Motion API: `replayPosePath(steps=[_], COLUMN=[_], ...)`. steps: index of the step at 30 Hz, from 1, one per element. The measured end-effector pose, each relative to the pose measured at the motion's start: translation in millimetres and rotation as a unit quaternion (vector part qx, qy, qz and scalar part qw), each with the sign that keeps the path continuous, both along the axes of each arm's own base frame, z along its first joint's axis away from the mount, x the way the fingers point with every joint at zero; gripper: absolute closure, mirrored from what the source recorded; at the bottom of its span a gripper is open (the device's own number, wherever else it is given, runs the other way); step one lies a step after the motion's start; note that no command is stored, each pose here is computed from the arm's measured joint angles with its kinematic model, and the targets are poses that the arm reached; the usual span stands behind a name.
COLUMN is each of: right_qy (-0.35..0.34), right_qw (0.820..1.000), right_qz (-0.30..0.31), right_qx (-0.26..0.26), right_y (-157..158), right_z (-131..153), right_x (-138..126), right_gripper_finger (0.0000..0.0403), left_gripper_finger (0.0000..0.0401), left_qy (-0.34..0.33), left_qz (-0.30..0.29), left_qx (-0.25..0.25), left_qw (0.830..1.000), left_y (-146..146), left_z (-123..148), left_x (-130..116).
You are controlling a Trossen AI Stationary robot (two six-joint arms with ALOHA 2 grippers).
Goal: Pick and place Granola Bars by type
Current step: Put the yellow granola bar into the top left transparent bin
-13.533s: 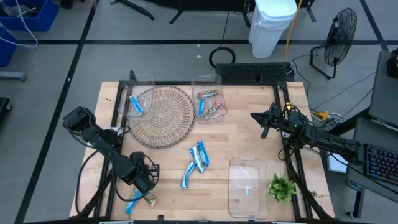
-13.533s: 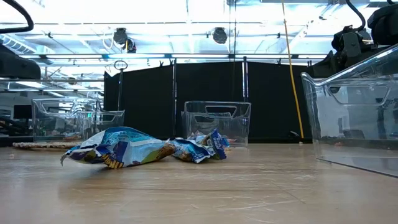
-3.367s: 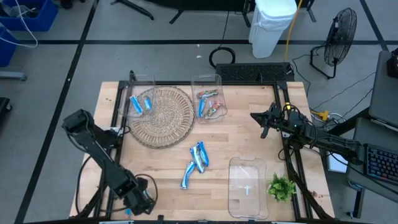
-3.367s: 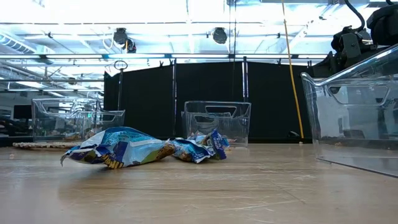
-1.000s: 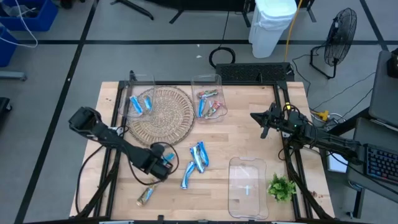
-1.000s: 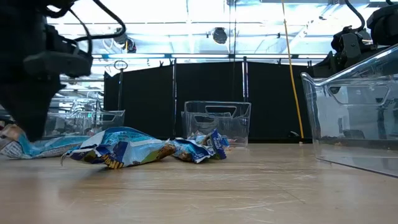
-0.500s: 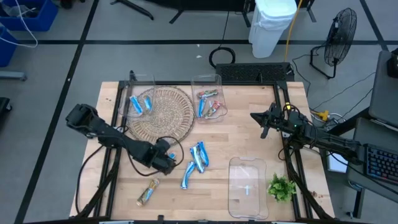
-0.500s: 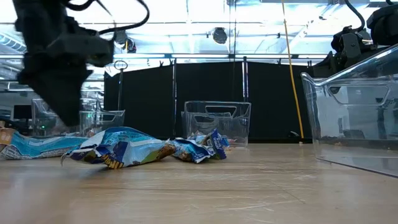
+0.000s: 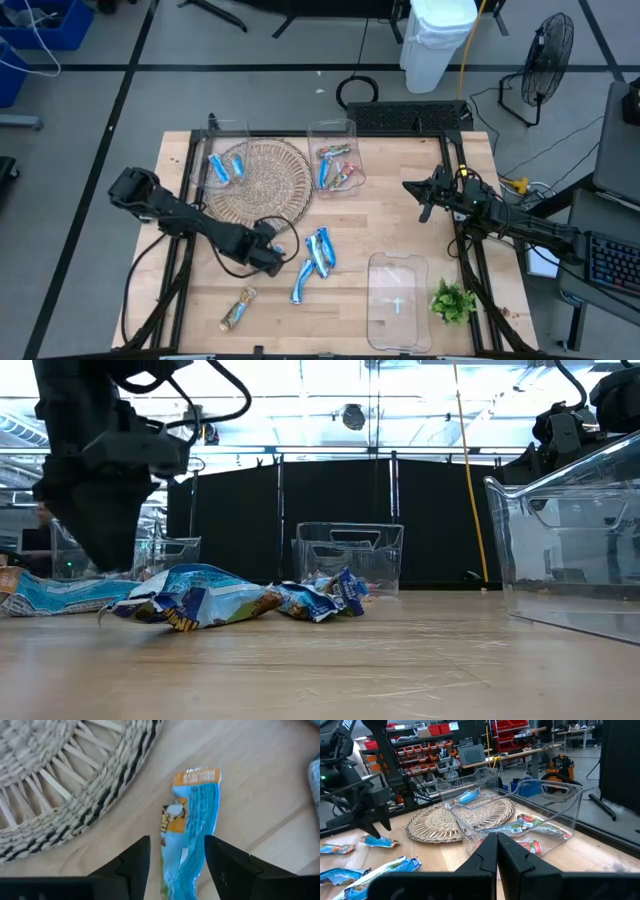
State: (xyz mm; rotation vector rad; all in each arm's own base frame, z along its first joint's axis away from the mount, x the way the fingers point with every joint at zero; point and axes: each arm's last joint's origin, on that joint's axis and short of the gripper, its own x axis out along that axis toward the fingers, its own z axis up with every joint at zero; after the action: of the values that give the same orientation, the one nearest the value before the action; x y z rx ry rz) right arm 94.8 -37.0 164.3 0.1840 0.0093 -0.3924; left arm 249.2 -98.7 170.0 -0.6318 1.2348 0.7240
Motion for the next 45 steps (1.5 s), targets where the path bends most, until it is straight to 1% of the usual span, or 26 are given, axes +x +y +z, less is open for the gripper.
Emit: replayPosePath(steps=[4, 10, 16, 24, 32, 35, 38, 41, 45], right_qy=[0.000, 0.000, 0.000, 0.000, 0.000, 0.000, 0.000, 0.000, 0.000], right_qw=[1.000, 1.000, 1.000, 1.000, 1.000, 1.000, 1.000, 1.000, 1.000], right_qz=[0.000, 0.000, 0.000, 0.000, 0.000, 0.000, 0.000, 0.000, 0.000], right_qx=[0.000, 0.000, 0.000, 0.000, 0.000, 0.000, 0.000, 0.000, 0.000], right_y=[0, 0, 0, 0, 0, 0, 0, 0, 0], right_z=[0, 0, 0, 0, 0, 0, 0, 0, 0], right_x=[0, 0, 0, 0, 0, 0, 0, 0, 0], right_gripper_finger=[0.0403, 0.0403, 0.0403, 0.0403, 0.0403, 0.0403, 0.0403, 0.0403, 0.0403], left_gripper_finger=[0.0208, 0.0208, 0.0208, 0.0208, 0.0212, 0.0228, 0.0258, 0.0301, 0.0369], left_qy=[0.017, 0.017, 0.011, 0.033, 0.038, 0.038, 0.038, 0.038, 0.039], left_qz=[-0.003, -0.003, -0.005, -0.007, -0.012, -0.013, -0.016, -0.018, -0.027], left_qx=[-0.004, -0.008, -0.034, -0.024, -0.021, -0.022, -0.022, -0.021, -0.020], left_qw=[1.000, 1.000, 0.999, 0.999, 0.999, 0.999, 0.999, 0.999, 0.999], left_y=[-2, -3, -5, -6, -7, -7, -7, -7, -7], left_z=[-8, -11, -12, -25, -28, -28, -28, -28, -27], left_x=[2, 4, 7, 9, 10, 10, 10, 10, 10])
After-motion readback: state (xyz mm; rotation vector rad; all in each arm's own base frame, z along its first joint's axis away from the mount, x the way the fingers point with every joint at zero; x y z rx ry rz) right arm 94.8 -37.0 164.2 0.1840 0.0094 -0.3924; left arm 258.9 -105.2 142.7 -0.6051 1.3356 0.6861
